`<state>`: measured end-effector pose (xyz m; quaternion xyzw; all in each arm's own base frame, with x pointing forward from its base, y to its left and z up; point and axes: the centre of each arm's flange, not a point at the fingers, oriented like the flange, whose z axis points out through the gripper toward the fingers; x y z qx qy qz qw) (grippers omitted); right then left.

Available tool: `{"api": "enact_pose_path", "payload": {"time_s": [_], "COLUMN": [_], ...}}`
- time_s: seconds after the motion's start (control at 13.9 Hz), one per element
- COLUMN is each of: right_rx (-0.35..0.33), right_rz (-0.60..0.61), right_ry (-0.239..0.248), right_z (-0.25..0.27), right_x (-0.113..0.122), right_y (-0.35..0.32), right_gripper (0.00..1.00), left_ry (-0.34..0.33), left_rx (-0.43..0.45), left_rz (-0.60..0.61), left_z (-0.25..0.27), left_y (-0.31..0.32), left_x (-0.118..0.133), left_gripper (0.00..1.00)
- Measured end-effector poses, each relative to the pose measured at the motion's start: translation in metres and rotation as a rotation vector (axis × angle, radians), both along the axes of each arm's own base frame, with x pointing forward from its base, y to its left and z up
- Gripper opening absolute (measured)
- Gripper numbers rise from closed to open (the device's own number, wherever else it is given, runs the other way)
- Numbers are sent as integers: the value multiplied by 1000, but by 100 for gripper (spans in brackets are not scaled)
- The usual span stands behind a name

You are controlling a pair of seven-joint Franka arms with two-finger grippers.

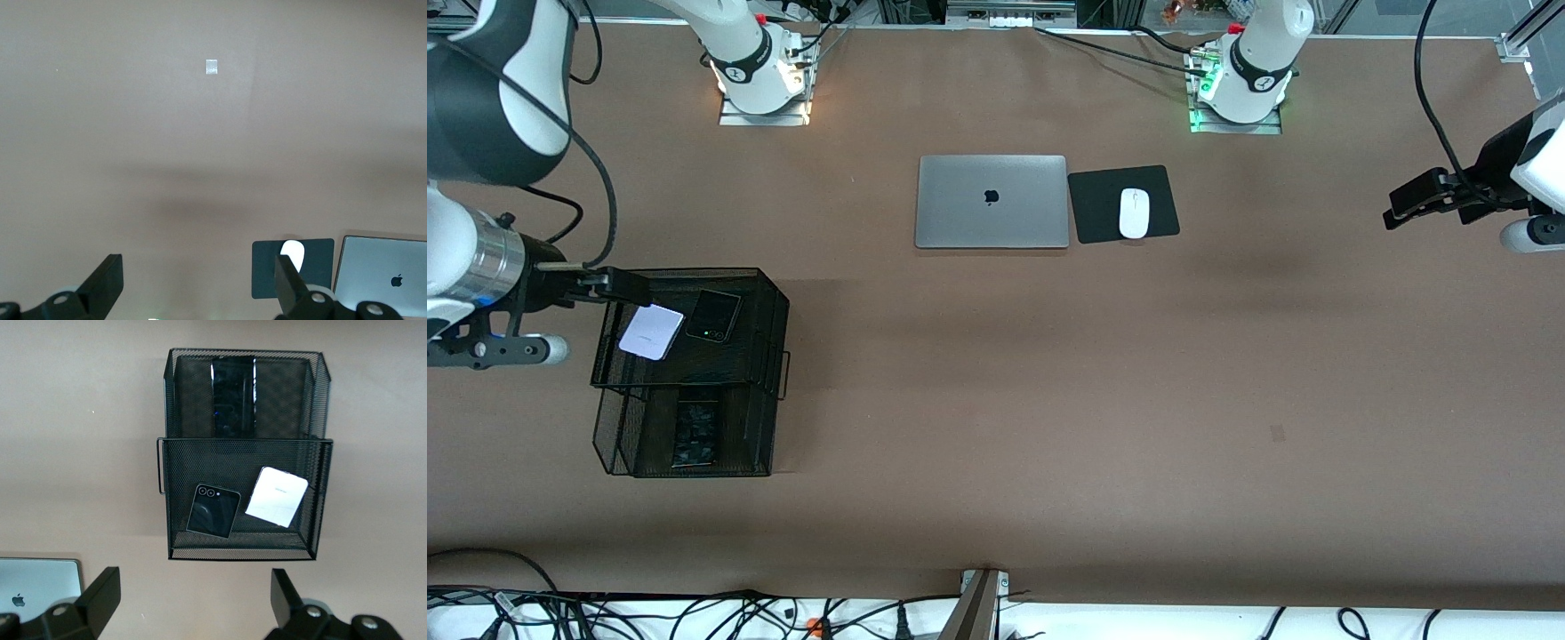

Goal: Place phones with both arms

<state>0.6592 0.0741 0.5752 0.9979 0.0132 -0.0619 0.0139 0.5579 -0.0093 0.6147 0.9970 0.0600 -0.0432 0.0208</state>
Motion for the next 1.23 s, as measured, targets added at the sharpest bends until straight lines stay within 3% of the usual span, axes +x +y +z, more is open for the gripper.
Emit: {"api": "enact_pose_path", "payload": {"time_s": [0.29, 0.58, 0.87, 1.23], "right_rx": [4, 30, 42, 38], "right_rz": [-20, -37, -56, -137], "right_ry": [-62, -147, -146, -136], "right_z": [23, -7, -20, -26], "right_x": [-8, -15, -38, -40], "right_y": [-2, -21, -15, -21], "right_gripper": [99, 100, 100, 100], "left_ry": [-1, 0, 4, 9], "left_rx": [0, 0, 0, 0], "left_rz": [0, 0, 0, 0], "left_z": [0, 1, 1, 1], "left_y": [0, 0, 0, 0], "left_x": [0, -1, -1, -2], "left_gripper": [100, 100, 100, 100]}}
